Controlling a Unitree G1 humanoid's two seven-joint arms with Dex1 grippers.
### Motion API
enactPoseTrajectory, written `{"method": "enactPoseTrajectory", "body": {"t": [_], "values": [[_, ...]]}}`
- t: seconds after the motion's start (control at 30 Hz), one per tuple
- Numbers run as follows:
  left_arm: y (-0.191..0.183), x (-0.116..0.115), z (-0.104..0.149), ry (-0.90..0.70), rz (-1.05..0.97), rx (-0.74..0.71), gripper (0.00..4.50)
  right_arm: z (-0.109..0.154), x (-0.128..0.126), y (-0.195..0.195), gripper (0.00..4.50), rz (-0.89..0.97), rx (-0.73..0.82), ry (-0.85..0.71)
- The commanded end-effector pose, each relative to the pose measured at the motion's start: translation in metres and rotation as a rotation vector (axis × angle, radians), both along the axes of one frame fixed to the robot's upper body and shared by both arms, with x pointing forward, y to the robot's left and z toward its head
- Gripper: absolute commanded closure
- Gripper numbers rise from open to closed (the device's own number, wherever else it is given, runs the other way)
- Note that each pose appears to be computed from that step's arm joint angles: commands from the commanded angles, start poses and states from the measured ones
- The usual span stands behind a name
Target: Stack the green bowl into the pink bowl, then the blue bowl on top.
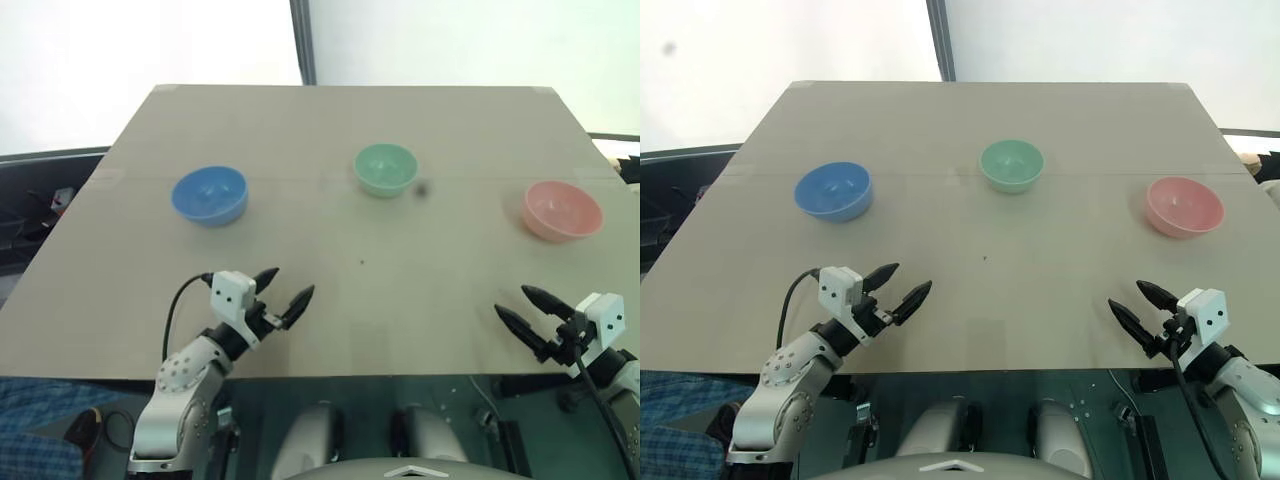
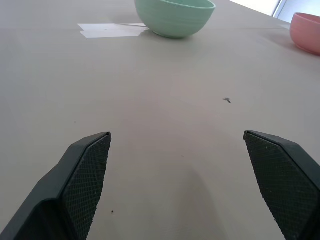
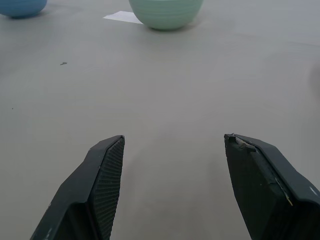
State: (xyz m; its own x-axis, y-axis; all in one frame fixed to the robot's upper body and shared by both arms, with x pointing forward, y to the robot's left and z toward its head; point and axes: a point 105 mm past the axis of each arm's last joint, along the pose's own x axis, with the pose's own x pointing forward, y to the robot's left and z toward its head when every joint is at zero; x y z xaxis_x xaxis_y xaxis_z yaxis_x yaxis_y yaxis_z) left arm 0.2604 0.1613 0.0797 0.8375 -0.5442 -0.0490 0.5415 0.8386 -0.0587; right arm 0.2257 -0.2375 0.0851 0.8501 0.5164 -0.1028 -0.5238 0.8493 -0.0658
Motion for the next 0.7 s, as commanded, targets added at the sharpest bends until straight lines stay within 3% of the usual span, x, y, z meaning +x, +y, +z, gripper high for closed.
{"method": "enactPoseTrajectory", "body": {"t": [0.03,0.3,0.43,0.7], "values": [[-0.004,-0.001,0.016,-0.071,-0.026,0.014,0.0,0.011,0.0,0.0,1.15,0.007,-0.012,-0.051],[-0.009,0.0,0.018,-0.085,-0.054,0.014,0.0,0.01,0.001,-0.002,1.15,-0.01,-0.032,-0.05],[-0.019,-0.002,0.026,-0.133,-0.126,0.047,0.0,0.008,0.012,-0.014,1.15,-0.067,-0.146,-0.063],[-0.052,-0.006,0.056,-0.191,-0.357,0.042,0.0,0.042,0.048,-0.039,1.15,-0.235,-0.259,-0.157]]}}
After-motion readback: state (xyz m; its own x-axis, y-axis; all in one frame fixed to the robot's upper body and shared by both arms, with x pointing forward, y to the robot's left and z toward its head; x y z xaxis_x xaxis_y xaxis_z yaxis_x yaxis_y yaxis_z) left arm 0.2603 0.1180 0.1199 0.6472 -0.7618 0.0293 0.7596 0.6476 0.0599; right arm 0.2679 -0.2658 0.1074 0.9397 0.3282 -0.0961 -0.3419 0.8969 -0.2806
